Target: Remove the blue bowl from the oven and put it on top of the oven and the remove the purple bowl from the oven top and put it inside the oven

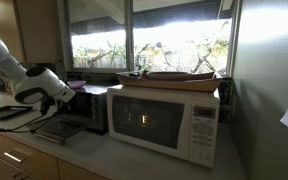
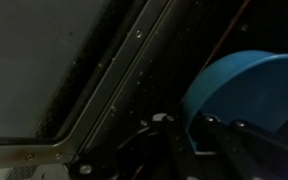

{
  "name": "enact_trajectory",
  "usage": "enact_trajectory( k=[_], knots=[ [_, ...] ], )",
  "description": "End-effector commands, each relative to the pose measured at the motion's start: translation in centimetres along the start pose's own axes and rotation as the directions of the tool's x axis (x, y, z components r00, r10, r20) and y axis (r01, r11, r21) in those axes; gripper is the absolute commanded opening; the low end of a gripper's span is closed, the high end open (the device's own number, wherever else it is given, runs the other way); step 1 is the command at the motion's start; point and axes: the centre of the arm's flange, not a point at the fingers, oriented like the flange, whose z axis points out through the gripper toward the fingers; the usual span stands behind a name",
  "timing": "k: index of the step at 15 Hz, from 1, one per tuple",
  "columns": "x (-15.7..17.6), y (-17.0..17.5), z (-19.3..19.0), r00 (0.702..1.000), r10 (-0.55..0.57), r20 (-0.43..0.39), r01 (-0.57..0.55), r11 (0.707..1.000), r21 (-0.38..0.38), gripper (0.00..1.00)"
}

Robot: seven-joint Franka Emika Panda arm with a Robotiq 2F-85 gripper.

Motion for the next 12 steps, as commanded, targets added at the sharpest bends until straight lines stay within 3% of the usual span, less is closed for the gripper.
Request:
enact_trajectory(
  k=[1,3,6,12],
  knots=[
    [0.2,-0.2,-2.1,0.999,-0.042,-0.010,0.042,0.999,-0.023,0.17],
    [0.3,0.0,-2.6,0.998,-0.067,-0.004,0.067,0.997,-0.038,0.16],
    [0.5,0.1,-3.6,0.994,-0.112,0.003,0.112,0.992,-0.051,0.00],
    [0.8,1.1,-5.1,0.981,-0.187,0.052,0.191,0.976,-0.100,0.01]
  ],
)
